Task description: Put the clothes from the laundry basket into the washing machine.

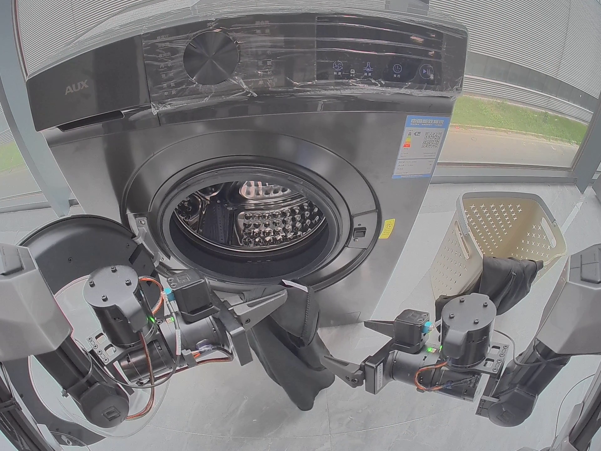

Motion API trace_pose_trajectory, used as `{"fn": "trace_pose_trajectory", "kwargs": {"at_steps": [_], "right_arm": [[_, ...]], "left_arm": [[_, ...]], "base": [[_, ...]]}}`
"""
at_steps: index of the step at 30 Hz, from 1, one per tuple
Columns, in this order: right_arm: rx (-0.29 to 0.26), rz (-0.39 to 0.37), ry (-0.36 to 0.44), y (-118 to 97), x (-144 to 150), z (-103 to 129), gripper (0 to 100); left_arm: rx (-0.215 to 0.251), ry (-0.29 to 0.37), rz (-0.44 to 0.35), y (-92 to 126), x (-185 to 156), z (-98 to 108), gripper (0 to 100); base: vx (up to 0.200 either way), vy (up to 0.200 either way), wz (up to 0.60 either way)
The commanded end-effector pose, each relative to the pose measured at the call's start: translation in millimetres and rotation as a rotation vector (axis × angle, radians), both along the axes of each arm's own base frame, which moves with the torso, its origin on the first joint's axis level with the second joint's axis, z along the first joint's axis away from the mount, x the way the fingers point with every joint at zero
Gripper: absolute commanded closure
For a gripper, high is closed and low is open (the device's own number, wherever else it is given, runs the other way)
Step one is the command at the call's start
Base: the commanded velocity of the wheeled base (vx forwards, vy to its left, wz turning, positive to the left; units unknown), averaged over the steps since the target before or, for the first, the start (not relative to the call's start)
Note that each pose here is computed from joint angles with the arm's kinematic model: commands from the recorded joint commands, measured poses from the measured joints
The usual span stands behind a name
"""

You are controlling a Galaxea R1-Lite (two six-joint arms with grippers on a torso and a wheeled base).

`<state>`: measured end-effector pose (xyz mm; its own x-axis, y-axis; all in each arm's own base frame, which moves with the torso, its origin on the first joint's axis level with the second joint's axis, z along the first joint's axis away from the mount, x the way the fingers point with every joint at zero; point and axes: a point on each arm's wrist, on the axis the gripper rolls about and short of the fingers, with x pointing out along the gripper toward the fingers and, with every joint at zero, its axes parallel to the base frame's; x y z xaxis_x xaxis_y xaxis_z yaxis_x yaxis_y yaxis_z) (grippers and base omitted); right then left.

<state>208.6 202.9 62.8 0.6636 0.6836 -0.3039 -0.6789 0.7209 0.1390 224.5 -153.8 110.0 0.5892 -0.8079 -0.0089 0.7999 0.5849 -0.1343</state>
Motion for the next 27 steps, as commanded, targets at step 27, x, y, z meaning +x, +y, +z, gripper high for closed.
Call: {"fn": "trace_pose_trajectory", "kwargs": {"at_steps": [27], "right_arm": [[0.088,0.033,-0.118,47,31,3,0]], "left_arm": [[0.012,0.009,-0.009,-1,-3,-3,100]], "base": [[0.000,0.000,0.00]]}}
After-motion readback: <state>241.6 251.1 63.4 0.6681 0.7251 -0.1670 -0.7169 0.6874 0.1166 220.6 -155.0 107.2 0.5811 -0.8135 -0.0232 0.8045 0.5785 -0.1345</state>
